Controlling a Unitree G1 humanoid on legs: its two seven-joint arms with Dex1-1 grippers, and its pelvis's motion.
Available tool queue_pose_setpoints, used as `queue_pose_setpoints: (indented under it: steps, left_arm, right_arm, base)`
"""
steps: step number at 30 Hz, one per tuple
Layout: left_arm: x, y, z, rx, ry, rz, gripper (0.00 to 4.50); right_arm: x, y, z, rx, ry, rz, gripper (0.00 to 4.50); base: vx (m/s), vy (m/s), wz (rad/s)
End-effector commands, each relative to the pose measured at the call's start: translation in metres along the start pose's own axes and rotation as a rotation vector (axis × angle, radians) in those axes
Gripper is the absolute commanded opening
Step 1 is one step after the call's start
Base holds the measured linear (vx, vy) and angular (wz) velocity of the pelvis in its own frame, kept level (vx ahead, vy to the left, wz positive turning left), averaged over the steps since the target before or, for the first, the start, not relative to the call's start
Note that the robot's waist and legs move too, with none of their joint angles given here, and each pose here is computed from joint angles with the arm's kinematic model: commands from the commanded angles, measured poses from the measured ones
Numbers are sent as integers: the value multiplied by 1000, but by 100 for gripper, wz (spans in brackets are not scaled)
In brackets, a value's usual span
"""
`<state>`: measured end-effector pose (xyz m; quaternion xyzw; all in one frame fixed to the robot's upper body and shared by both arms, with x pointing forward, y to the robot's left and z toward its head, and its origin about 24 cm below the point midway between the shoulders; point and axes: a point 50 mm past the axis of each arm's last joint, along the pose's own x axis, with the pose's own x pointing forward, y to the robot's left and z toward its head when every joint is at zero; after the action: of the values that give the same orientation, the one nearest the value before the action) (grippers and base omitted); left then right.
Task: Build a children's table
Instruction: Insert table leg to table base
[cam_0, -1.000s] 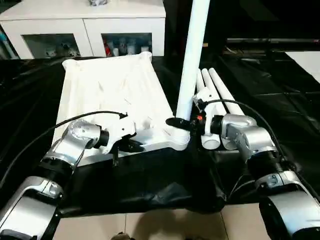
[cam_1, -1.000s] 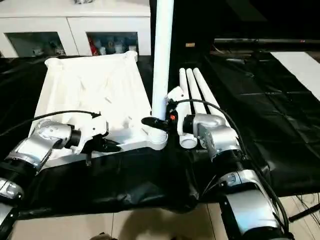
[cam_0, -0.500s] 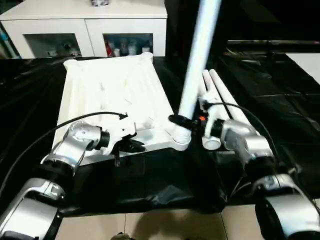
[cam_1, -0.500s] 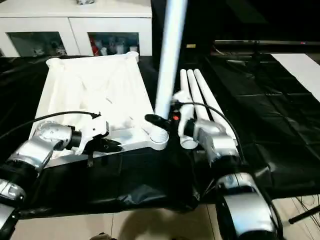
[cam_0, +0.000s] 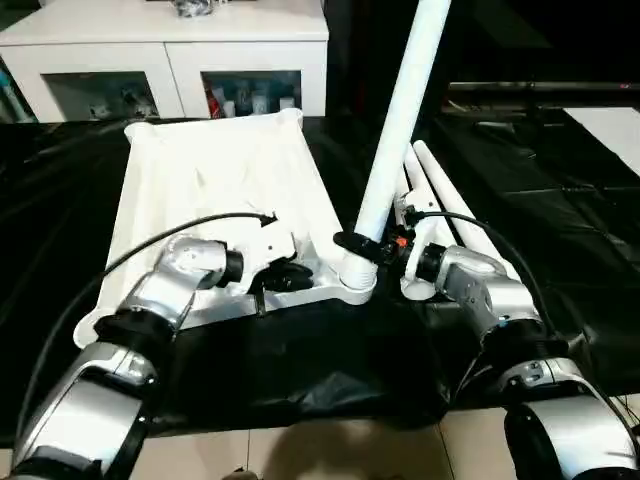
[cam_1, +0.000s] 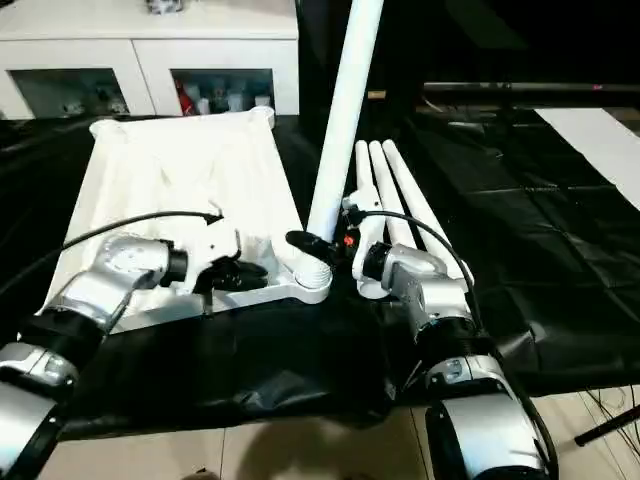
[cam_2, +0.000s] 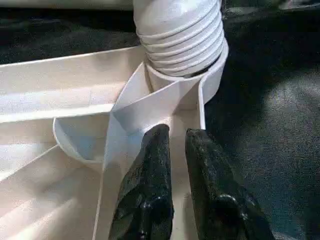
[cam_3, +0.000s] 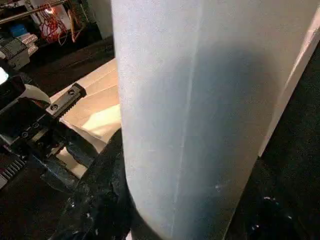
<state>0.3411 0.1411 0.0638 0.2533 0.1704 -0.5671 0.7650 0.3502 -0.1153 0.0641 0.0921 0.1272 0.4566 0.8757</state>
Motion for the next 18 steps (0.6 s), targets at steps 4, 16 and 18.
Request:
queue_pose_setpoints:
  steps: [4, 16, 18]
  left_arm:
    - [-3, -5, -11, 7, 102, -70, 72]
    - [-3, -6, -8, -58, 51, -102, 143]
    - [-3, -6, -8, -53, 60, -93, 148]
  right_arm:
    - [-1, 0, -11, 6, 51, -7, 186]
    - [1, -1, -9, -11, 58, -12, 186]
    - [1, -1, -9, -14, 59, -12, 186]
  base:
    - [0, 0, 0]
    - [0, 0, 0]
    - [0, 0, 0]
